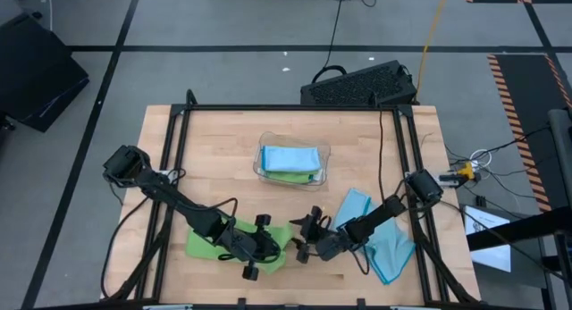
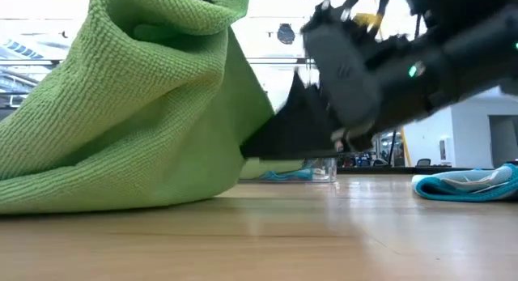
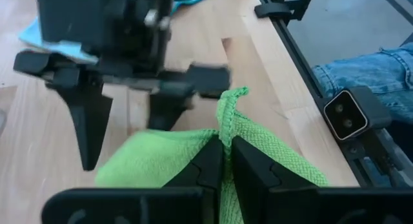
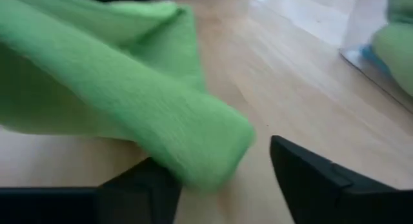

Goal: Fold microfiber towels
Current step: Fold the green microfiber cloth

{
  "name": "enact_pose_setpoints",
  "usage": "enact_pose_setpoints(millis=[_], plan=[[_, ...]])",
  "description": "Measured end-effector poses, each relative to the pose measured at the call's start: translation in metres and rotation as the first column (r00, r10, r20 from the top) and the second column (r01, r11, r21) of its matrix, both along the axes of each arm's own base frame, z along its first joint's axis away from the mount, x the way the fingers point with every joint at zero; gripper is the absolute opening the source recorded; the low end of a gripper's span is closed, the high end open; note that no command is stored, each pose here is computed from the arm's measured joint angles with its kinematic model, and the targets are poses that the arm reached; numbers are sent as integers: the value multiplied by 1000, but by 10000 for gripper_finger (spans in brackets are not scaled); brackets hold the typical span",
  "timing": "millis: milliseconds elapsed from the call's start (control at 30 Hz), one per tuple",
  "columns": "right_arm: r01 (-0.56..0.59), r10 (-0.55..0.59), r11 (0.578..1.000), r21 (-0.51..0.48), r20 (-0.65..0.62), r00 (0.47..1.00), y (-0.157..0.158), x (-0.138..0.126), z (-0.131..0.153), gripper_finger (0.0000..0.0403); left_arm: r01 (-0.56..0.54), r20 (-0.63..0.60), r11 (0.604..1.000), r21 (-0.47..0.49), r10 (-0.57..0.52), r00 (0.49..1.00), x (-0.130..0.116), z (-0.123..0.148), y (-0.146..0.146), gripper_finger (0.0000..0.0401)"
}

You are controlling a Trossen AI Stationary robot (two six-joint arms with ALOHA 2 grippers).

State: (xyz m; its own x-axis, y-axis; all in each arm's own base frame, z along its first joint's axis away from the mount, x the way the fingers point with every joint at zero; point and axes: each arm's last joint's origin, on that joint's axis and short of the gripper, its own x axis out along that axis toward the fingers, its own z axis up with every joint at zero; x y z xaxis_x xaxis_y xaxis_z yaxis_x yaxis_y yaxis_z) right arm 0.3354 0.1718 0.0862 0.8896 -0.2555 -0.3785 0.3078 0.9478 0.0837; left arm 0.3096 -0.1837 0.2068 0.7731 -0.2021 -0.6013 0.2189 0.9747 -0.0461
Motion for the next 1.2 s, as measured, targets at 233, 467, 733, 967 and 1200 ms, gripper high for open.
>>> enact_pose_setpoints(millis=[233,467,733,967,1200], plan=[[-18,18,999,-41,-10,1000,0,0,-3,86,0,-3,1000,0,0,1000,0,0,0,35],[-71,70,996,-54,-19,997,5,-1,-2,11,6,-6,1000,-5,-6,1000,0,0,0,35],[-211,192,968,-138,-136,972,4,-3,-2,3,7,-14,1000,1,-7,1000,-1,-1,0,35],[-353,228,858,-373,-339,912,-3,-11,9,1,-3,4,999,-33,3,1000,0,1,-1,35],[-475,188,617,-628,-469,863,-20,-3,15,1,27,44,999,-48,-25,999,0,5,-7,35]])
